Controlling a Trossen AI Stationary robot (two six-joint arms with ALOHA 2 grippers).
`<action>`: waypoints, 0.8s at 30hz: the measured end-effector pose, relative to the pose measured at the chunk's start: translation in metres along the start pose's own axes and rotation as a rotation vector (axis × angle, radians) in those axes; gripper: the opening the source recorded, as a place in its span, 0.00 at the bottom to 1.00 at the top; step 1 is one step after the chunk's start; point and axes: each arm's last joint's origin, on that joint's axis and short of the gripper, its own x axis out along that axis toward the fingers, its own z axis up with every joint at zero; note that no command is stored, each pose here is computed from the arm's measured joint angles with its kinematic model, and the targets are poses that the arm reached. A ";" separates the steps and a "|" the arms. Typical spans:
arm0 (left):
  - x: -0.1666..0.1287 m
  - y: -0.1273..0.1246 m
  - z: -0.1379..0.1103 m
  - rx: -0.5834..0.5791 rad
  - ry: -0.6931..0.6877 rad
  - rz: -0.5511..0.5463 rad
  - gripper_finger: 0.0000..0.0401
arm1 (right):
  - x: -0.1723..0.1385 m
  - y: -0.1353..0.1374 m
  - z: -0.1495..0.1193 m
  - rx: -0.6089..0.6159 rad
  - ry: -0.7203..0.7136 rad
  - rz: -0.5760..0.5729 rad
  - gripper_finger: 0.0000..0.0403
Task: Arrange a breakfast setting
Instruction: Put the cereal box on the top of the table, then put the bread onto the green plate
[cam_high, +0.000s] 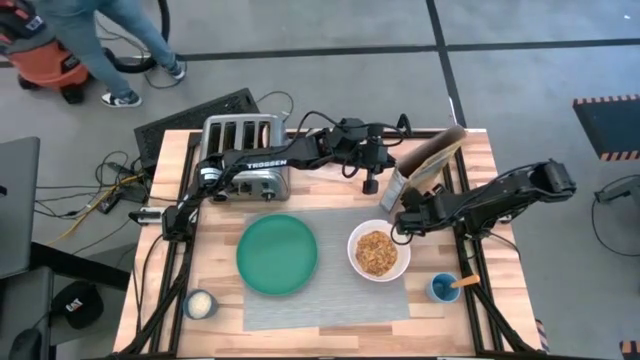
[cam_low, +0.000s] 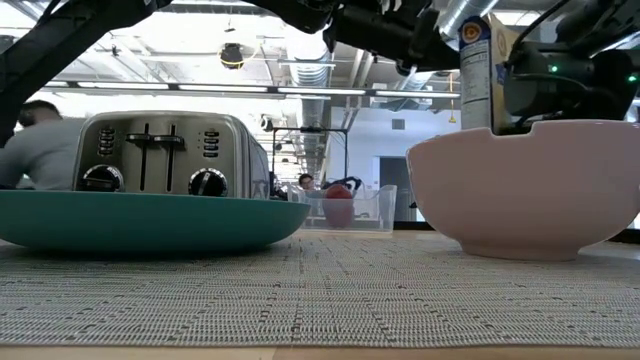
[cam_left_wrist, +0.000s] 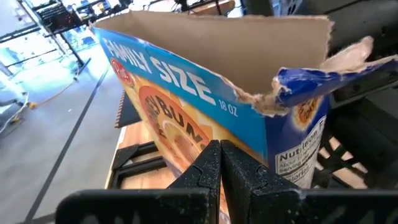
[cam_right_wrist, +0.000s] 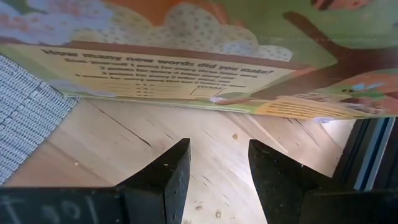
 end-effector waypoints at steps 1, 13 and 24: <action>-0.001 0.000 0.000 0.000 0.011 0.011 0.00 | -0.001 -0.001 0.000 0.003 -0.001 0.004 0.47; -0.043 0.008 0.033 0.049 0.098 0.141 0.00 | -0.037 -0.014 0.006 0.008 0.005 0.112 0.47; -0.081 0.010 0.056 0.068 0.179 0.202 0.00 | -0.085 -0.030 0.011 -0.011 0.048 0.259 0.47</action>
